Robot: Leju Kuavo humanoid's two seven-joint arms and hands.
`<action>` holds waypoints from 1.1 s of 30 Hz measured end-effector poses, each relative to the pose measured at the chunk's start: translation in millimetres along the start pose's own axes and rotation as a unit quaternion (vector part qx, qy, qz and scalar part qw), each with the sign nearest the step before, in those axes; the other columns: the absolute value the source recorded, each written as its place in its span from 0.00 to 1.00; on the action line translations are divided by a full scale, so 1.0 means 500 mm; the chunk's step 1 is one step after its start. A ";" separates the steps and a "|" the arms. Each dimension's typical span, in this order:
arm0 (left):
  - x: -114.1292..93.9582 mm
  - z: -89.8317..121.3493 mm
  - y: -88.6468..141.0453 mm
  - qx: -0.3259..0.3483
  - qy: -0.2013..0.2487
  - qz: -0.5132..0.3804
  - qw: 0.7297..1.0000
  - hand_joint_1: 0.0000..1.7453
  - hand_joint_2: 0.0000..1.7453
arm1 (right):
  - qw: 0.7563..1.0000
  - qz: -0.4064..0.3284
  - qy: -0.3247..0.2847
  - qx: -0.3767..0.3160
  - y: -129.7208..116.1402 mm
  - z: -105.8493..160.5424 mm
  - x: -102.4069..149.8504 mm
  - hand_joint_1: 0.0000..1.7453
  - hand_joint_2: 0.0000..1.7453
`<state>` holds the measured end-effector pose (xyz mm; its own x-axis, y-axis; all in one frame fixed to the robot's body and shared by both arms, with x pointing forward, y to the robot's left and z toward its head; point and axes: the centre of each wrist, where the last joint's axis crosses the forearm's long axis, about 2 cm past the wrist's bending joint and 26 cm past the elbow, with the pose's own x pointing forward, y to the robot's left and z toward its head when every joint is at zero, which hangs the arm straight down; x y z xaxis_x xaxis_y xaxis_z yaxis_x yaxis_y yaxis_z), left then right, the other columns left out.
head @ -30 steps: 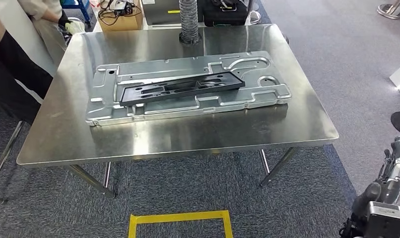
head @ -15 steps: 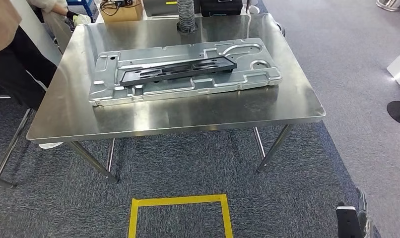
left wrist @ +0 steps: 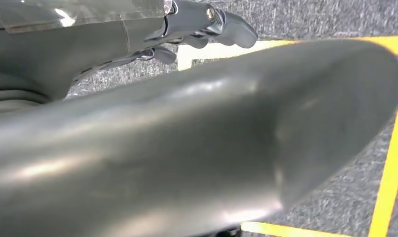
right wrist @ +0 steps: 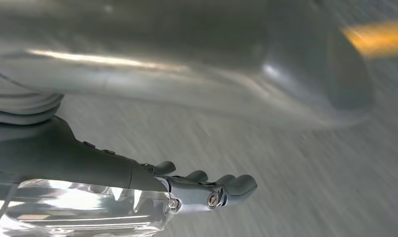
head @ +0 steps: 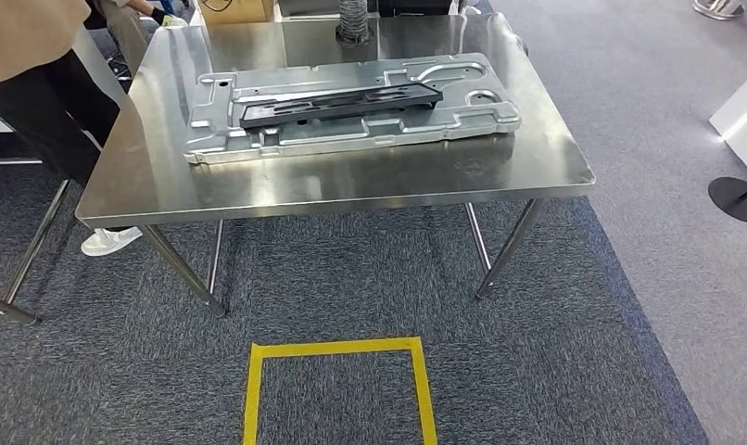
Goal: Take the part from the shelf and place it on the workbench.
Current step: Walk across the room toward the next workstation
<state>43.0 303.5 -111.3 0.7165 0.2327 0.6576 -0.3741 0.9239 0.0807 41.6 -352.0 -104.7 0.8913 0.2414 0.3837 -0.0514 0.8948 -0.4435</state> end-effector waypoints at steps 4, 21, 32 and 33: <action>-0.001 0.001 -0.001 -0.016 -0.001 -0.011 1.000 0.00 0.00 | 0.985 -0.014 0.118 0.121 0.040 0.012 -0.005 0.00 0.00; 0.004 -0.002 -0.010 -0.031 0.000 -0.027 0.999 0.00 0.00 | 0.974 -0.027 0.120 0.192 0.079 0.022 0.007 0.00 0.00; 0.006 -0.003 -0.012 -0.025 -0.001 -0.021 0.999 0.00 0.00 | 0.974 -0.025 0.113 0.194 0.079 0.020 0.015 0.00 0.00; 0.006 -0.002 -0.012 -0.024 -0.001 -0.021 1.000 0.00 0.00 | 0.974 -0.027 0.113 0.194 0.080 0.020 0.014 0.00 0.00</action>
<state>47.9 299.0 -110.8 0.7300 0.1932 0.6555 -0.3156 0.9461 0.0726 41.5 -311.0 -111.4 0.9718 0.1394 0.1899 -0.1282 0.9893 -0.0701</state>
